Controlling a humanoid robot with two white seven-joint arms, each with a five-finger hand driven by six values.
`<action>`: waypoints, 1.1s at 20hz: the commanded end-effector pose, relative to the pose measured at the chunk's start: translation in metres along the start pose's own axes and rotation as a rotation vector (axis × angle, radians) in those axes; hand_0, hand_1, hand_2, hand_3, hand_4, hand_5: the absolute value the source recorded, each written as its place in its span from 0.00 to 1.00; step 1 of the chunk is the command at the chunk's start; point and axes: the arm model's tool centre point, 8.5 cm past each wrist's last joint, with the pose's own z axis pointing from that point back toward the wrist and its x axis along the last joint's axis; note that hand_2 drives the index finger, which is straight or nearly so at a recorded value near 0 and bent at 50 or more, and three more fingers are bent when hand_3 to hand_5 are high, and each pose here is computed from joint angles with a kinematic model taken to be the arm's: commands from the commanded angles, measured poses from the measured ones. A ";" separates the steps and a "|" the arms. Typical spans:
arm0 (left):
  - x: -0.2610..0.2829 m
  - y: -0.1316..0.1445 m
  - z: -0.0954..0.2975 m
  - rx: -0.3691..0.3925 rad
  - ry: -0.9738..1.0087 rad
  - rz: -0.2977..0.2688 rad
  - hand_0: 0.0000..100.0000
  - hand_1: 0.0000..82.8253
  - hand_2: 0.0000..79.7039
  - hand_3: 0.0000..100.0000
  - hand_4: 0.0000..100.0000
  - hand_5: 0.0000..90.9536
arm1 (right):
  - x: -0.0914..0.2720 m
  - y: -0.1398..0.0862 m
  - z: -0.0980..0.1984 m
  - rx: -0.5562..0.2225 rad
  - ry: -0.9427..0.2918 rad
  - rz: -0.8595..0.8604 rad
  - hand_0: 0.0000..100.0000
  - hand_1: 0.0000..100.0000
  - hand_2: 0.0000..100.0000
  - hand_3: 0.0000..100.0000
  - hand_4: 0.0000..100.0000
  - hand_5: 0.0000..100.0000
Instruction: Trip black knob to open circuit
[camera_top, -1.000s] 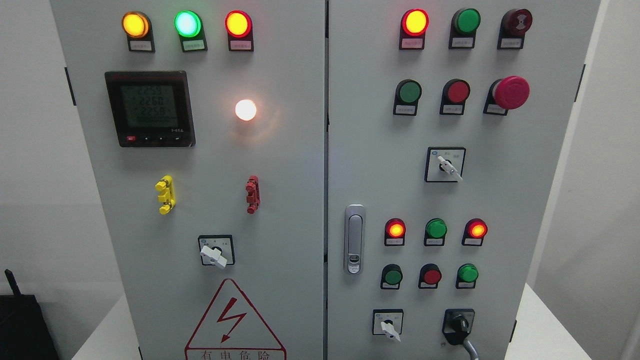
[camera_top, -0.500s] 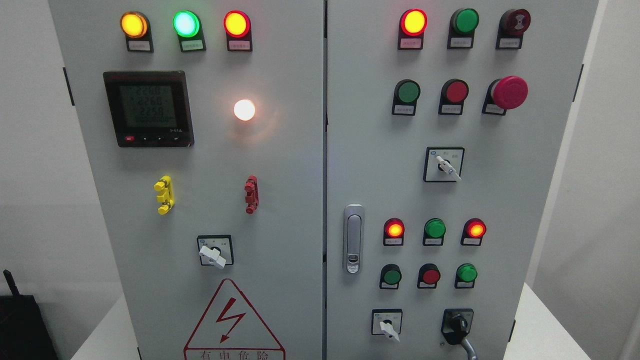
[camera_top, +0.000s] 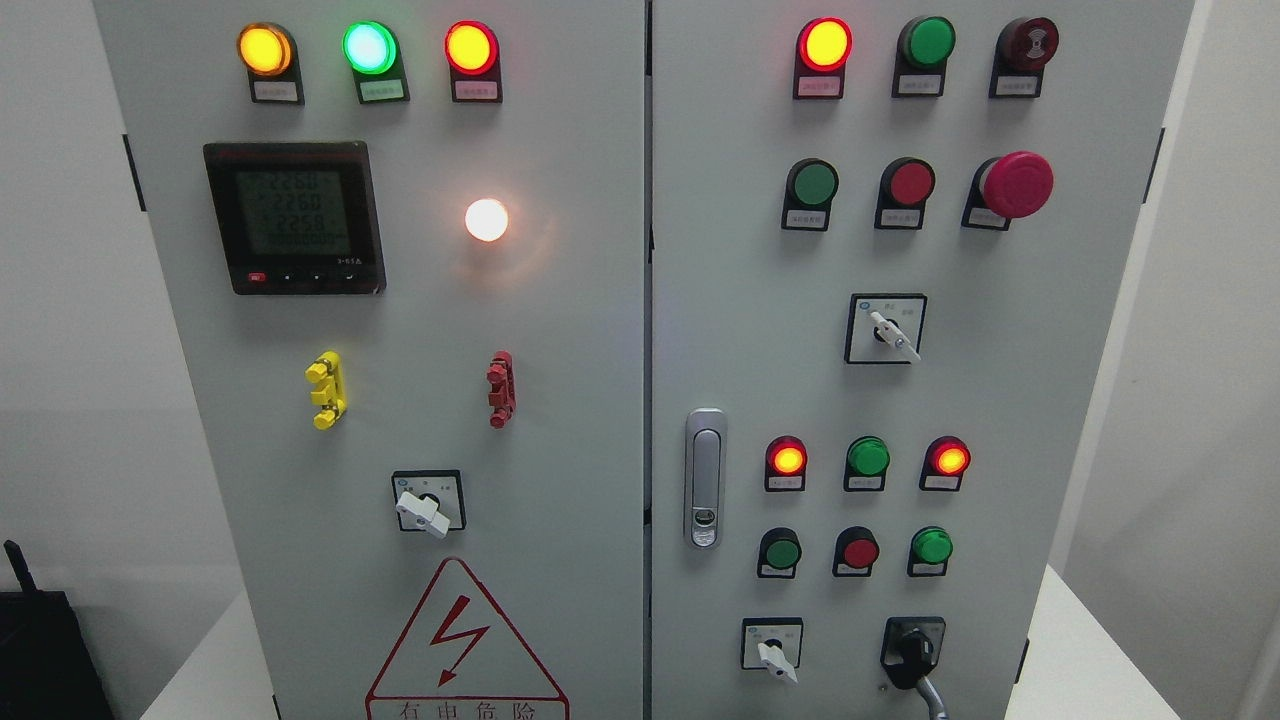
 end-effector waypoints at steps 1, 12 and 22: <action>0.000 0.000 0.000 0.000 0.002 0.003 0.12 0.47 0.00 0.00 0.00 0.00 | 0.017 0.020 -0.008 0.057 -0.059 -0.021 0.78 0.95 0.04 1.00 0.97 0.87; 0.000 0.000 0.000 0.000 0.002 0.003 0.12 0.47 0.00 0.00 0.00 0.00 | 0.020 0.024 -0.010 0.065 -0.070 -0.028 0.78 0.95 0.04 1.00 0.97 0.87; 0.000 0.000 0.000 0.000 0.002 0.003 0.12 0.47 0.00 0.00 0.00 0.00 | 0.021 0.029 -0.010 0.078 -0.072 -0.026 0.78 0.95 0.04 1.00 0.97 0.87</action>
